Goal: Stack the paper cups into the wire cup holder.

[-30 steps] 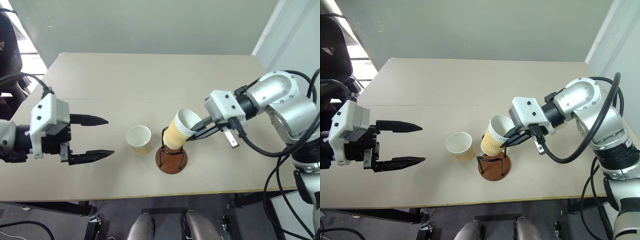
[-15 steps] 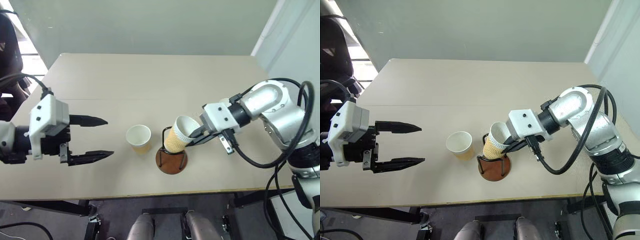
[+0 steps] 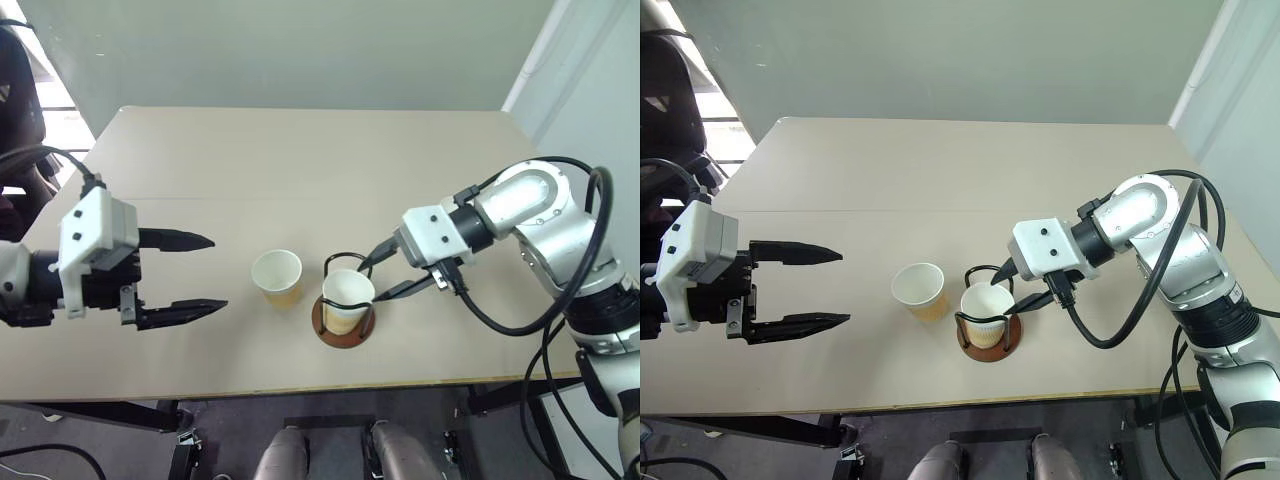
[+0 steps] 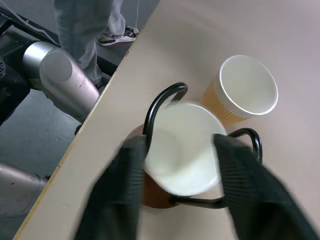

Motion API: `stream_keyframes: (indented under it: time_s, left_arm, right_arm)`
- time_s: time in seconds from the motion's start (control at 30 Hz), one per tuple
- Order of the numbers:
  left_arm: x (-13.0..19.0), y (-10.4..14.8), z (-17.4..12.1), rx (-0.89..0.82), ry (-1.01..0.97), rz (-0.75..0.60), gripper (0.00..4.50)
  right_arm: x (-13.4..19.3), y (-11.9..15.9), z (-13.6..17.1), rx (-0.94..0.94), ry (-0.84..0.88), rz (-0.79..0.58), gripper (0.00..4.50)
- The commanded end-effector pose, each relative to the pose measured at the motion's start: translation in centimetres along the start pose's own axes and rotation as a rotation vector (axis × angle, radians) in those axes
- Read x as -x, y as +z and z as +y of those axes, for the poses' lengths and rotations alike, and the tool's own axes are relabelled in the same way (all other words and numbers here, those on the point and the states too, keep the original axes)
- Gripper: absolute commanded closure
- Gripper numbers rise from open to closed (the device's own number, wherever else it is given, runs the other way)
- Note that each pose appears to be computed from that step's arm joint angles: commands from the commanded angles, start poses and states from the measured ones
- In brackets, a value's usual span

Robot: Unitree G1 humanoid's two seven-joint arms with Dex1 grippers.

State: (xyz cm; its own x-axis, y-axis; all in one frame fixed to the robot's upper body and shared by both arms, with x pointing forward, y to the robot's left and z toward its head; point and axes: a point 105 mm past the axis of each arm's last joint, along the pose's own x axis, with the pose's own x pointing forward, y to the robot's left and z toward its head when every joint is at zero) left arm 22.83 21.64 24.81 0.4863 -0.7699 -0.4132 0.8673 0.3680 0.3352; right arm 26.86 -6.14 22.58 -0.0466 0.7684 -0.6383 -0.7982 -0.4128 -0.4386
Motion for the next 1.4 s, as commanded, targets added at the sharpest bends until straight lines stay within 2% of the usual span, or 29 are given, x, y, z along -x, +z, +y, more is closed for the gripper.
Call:
stream_keyframes:
  time_s: [0.03, 0.1, 0.13, 0.23, 0.33, 0.5, 0.8, 1.0, 1.1, 1.4]
  left_arm:
    - [0.4, 0.9, 0.2, -0.051, 0.018, -0.003, 0.0]
    - [0.4, 1.0, 0.2, -0.054, 0.017, -0.003, 0.0]
    - [0.4, 1.0, 0.3, -0.054, 0.017, -0.003, 0.0]
    - [0.4, 1.0, 0.3, -0.056, 0.014, 0.0, 0.0]
    - [0.3, 1.0, 0.4, -0.057, 0.013, 0.0, 0.0]
    - [0.0, 1.2, 0.4, -0.063, 0.0, -0.01, 0.0]
    - [0.2, 1.2, 0.2, -0.059, 0.003, -0.003, 0.0]
    - [0.5, 1.3, 0.2, -0.058, 0.012, 0.004, 0.0]
    - [0.7, 1.3, 0.1, -0.055, 0.017, 0.008, 0.0]
    - [0.7, 1.2, 0.0, -0.052, 0.029, 0.01, 0.0]
  right_arm:
    - [1.5, 0.4, -0.9, 0.037, -0.053, 0.023, 0.85]
    - [3.7, -0.1, -2.3, 0.03, -0.136, 0.049, 0.14]
    - [4.7, -0.5, -2.9, 0.022, -0.176, 0.064, 0.06]
    - [10.8, -5.3, -6.2, -0.076, -0.424, 0.26, 0.06]
    - [13.0, -8.8, -6.4, -0.136, -0.472, 0.385, 0.06]
    - [12.7, -12.4, -5.1, -0.213, -0.405, 0.451, 0.06]
    - [11.1, -16.6, -4.2, -0.277, -0.376, 0.568, 0.06]
    - [9.7, -18.4, -3.7, -0.31, -0.355, 0.602, 0.06]
    - [9.6, -18.8, -3.6, -0.314, -0.353, 0.612, 0.65]
    - [10.3, -18.2, -3.8, -0.296, -0.347, 0.606, 3.98]
